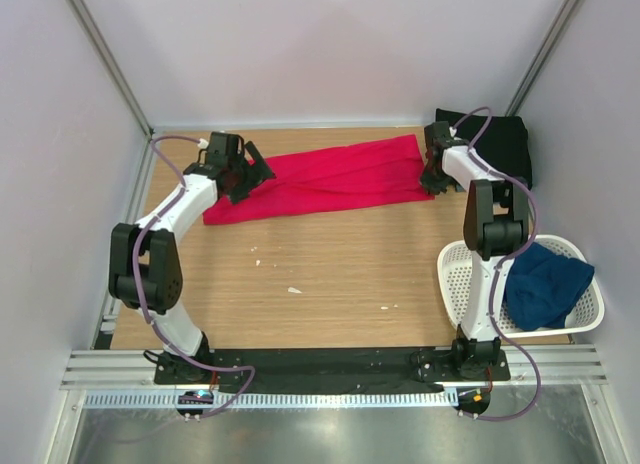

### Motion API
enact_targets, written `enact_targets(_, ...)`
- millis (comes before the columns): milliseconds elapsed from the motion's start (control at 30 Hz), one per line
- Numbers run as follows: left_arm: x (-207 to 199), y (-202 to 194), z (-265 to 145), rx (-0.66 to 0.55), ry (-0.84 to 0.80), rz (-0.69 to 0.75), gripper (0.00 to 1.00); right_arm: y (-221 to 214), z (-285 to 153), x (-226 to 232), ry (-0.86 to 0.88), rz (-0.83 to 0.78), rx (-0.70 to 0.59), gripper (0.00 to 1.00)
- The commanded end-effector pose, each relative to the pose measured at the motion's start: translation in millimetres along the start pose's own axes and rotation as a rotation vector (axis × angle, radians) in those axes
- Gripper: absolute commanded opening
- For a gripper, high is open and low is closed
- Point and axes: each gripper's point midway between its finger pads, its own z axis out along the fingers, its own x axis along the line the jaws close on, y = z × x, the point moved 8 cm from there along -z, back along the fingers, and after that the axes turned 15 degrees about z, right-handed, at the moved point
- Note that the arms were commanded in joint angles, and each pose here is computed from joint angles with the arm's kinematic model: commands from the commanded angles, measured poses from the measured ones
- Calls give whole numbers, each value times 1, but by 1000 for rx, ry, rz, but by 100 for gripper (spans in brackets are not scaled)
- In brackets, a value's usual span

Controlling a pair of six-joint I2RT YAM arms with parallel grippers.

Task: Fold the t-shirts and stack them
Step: Fold the tshirt

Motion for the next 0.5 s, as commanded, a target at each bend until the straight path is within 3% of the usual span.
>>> enact_targets(0,-6,14,1,-41,-22,16,90,22,-9,22,83,31,-82,14)
enact_targets(267,-3,10,8,-20,-12,12,90,27,2,42,161,73,-79,18)
enact_targets(467,-6,16,12,-28,-20,18,90,35,10,78,340,155,-52,20)
